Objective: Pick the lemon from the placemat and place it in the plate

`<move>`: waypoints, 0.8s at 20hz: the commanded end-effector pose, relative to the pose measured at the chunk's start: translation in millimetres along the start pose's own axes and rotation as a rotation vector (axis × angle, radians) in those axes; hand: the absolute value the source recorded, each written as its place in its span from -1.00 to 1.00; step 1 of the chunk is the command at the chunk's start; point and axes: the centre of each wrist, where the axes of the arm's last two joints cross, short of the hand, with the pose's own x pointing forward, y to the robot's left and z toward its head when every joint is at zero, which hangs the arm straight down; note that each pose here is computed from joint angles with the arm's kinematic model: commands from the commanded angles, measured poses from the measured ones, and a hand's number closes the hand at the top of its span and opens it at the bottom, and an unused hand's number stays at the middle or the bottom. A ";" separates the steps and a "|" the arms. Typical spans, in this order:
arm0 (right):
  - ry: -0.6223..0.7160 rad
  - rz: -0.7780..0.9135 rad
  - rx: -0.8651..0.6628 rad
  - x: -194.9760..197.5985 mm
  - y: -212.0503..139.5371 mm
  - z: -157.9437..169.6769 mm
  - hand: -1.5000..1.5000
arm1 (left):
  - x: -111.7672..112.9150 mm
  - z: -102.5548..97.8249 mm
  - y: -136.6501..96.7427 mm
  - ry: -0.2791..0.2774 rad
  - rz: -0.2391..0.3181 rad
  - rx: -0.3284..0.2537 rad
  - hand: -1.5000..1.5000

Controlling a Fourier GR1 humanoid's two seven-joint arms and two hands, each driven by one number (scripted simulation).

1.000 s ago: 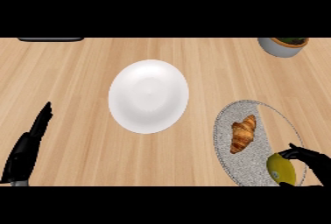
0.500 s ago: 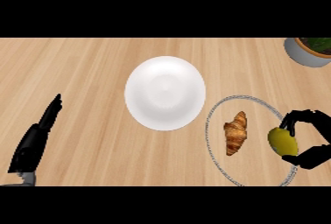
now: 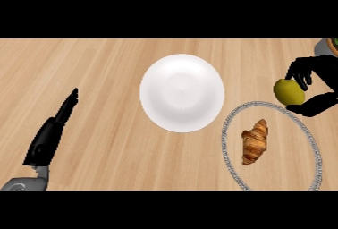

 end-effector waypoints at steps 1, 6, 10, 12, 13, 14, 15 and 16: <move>-0.100 0.084 -0.134 14.6 -30.8 -30.8 1.00 | 3.0 -6.5 3.1 0.008 0.002 0.001 0.00; -0.363 0.013 -0.283 21.7 -33.1 -54.1 1.00 | -9.1 3.2 7.8 0.038 0.004 0.037 0.00; -0.554 -0.100 -0.255 35.1 -46.1 -79.0 1.00 | -14.5 10.7 6.3 0.058 -0.016 0.064 0.00; -0.635 -0.159 -0.166 45.6 -54.2 -90.9 1.00 | -8.7 8.8 10.8 0.065 -0.010 0.061 0.00; -0.646 -0.155 -0.166 45.7 -36.5 -99.1 1.00 | -12.6 13.0 7.6 0.075 -0.010 0.085 0.00; -0.670 -0.170 -0.167 45.4 -46.5 -101.4 1.00 | -24.1 16.8 4.4 0.082 -0.007 0.095 0.00; -0.712 -0.169 -0.139 69.3 -47.3 -115.3 1.00 | -14.5 5.8 21.5 0.081 -0.012 0.102 0.00; -0.722 -0.161 -0.117 80.1 -38.9 -124.6 1.00 | -27.4 18.6 23.3 0.093 -0.020 0.096 0.00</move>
